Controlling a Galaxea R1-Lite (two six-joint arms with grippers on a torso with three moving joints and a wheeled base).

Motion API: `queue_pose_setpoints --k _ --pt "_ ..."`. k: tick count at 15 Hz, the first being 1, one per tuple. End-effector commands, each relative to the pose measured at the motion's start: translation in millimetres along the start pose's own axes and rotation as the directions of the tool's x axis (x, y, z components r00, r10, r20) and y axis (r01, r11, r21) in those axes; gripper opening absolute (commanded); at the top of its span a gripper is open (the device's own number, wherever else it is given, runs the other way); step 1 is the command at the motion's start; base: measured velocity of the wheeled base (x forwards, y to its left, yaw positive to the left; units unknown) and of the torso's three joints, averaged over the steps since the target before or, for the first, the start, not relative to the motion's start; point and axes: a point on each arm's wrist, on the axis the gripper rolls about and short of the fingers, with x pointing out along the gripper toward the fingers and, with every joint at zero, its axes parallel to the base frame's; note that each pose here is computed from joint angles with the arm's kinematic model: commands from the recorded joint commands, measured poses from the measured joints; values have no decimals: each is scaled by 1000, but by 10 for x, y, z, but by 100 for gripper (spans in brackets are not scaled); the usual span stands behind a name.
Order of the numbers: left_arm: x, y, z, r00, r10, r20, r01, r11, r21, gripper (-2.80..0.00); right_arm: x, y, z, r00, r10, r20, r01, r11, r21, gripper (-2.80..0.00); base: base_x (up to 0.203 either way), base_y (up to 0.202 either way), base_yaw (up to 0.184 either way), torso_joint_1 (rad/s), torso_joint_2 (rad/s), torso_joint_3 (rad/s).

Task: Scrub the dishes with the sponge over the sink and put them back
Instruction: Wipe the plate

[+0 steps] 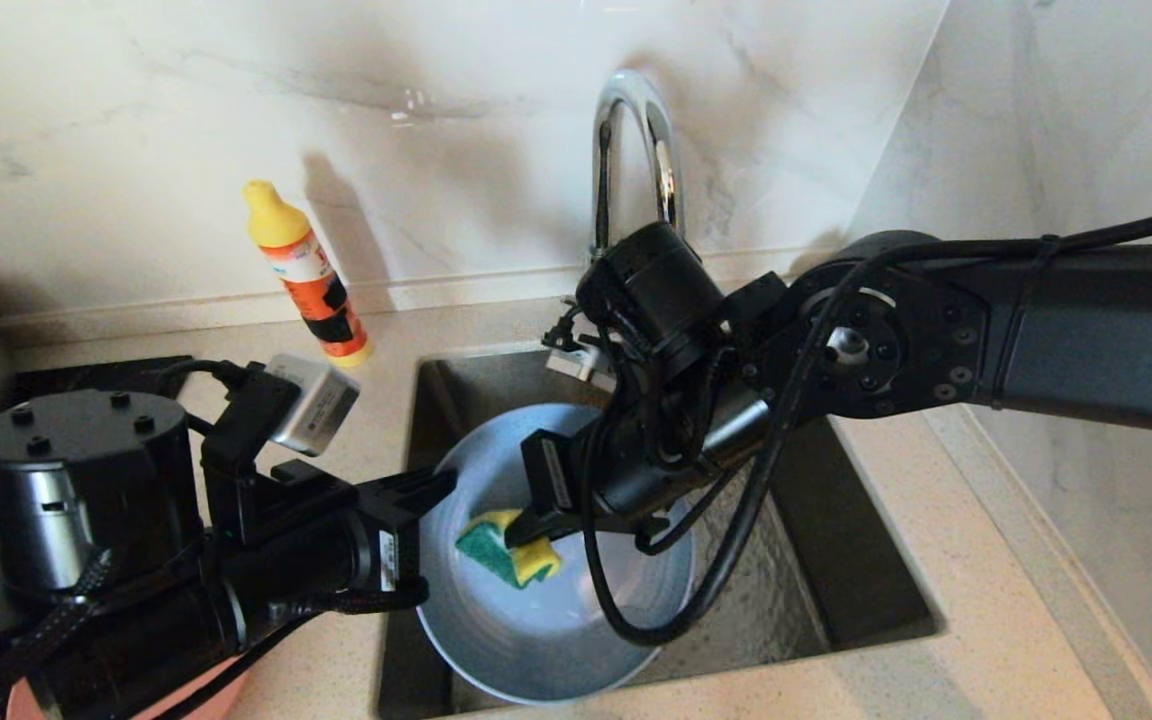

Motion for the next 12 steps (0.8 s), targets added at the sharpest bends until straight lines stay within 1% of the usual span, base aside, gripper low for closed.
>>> queue_pose_setpoints --k 1,4,8,12 --pt "-15 2 -13 1000 0 -1 0 1000 0 -280 -89 -23 49 999 -11 41 11 1000 4 -280 0 0 0 0 0 0" --pt "-35 5 -43 1000 1 -9 -1 1000 -8 -280 -364 -101 128 995 -24 98 22 999 28 -280 0 0 0 0 0 0" --pt "-55 14 -43 1000 7 -5 -7 1000 -24 -280 -539 -243 32 995 -86 46 81 992 92 -280 0 0 0 0 0 0" --pt "-58 18 29 1000 9 22 -8 1000 -30 -280 -499 -343 -133 993 -115 -19 117 986 115 -280 0 0 0 0 0 0"
